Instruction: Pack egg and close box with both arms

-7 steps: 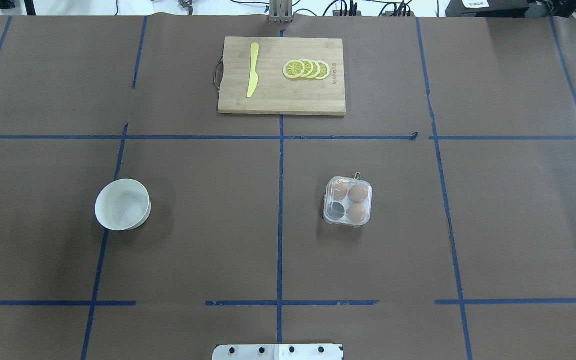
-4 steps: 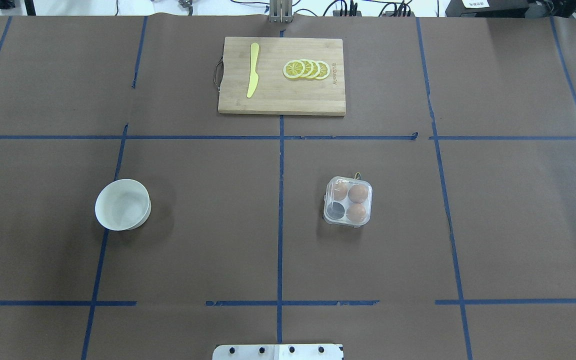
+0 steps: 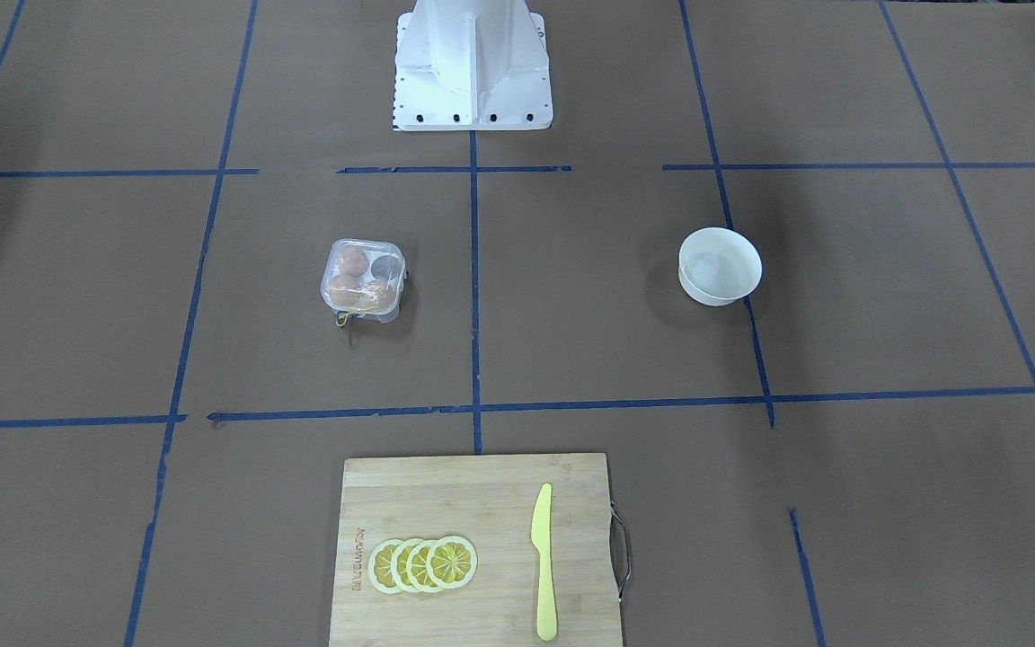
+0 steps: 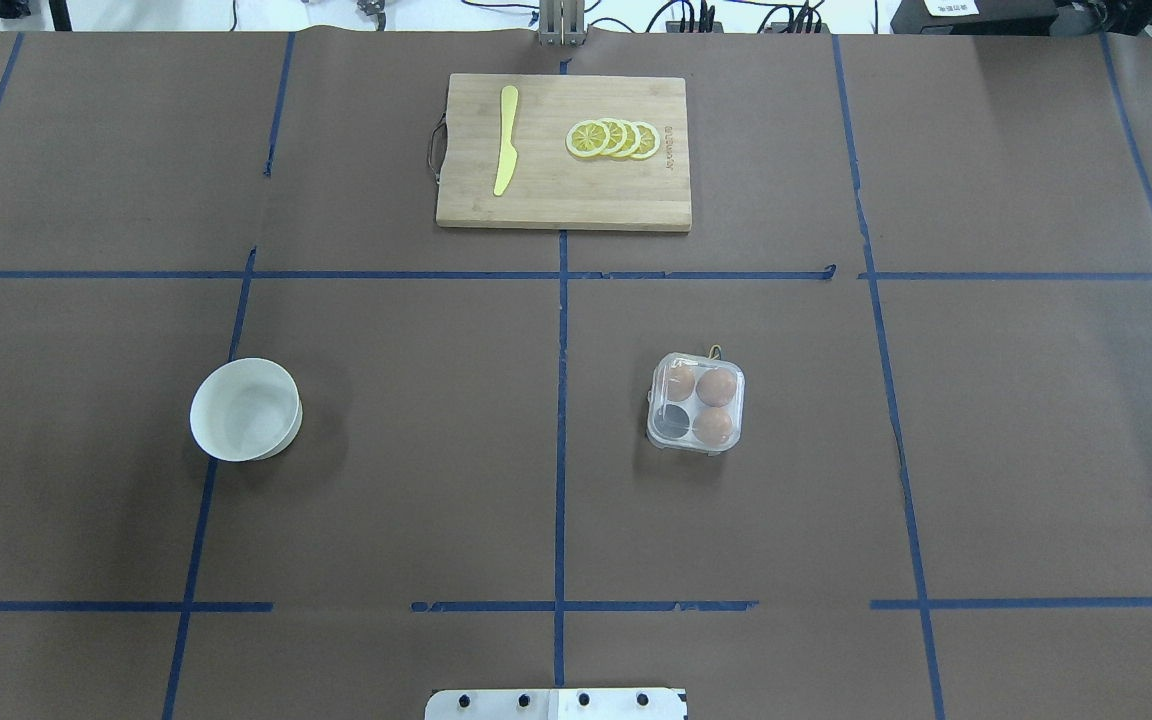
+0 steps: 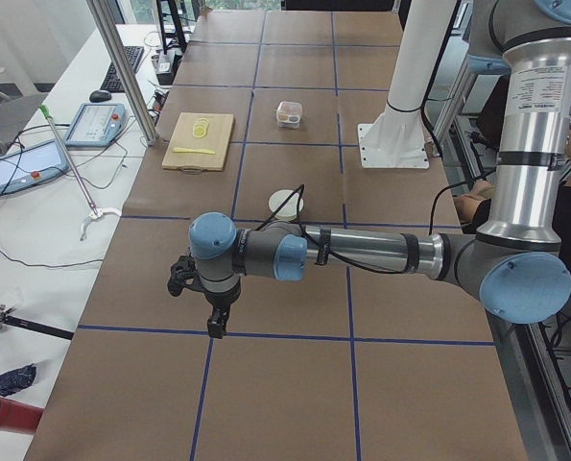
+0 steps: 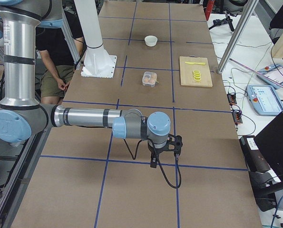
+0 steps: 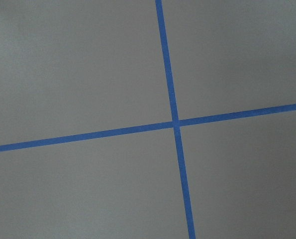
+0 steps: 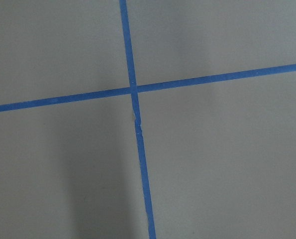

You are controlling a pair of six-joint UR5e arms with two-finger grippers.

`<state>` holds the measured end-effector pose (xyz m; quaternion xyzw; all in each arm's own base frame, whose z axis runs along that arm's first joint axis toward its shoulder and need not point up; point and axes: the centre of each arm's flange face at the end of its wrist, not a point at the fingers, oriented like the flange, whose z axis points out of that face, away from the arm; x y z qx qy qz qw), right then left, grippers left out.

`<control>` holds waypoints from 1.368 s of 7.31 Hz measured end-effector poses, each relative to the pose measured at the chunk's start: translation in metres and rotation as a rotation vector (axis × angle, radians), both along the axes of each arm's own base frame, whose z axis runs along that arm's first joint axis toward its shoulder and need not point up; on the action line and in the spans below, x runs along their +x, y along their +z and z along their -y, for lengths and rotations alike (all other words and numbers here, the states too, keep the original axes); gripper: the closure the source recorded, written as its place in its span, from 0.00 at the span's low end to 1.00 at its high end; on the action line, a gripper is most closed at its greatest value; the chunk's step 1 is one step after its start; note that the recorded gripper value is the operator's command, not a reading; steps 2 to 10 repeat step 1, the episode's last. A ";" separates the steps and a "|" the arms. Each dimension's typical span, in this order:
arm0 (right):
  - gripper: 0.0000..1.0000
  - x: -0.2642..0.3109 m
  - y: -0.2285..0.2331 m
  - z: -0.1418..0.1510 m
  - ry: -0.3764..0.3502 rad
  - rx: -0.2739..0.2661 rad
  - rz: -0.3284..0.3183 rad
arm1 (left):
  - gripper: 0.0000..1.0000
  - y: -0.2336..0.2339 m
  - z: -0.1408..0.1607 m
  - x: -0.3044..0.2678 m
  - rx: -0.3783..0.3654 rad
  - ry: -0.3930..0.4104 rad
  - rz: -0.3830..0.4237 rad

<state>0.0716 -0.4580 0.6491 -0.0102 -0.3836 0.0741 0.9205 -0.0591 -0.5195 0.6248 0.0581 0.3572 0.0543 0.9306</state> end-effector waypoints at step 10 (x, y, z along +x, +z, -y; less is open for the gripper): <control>0.00 0.000 0.001 0.000 0.000 -0.002 0.000 | 0.00 0.000 0.000 0.000 0.000 0.000 0.000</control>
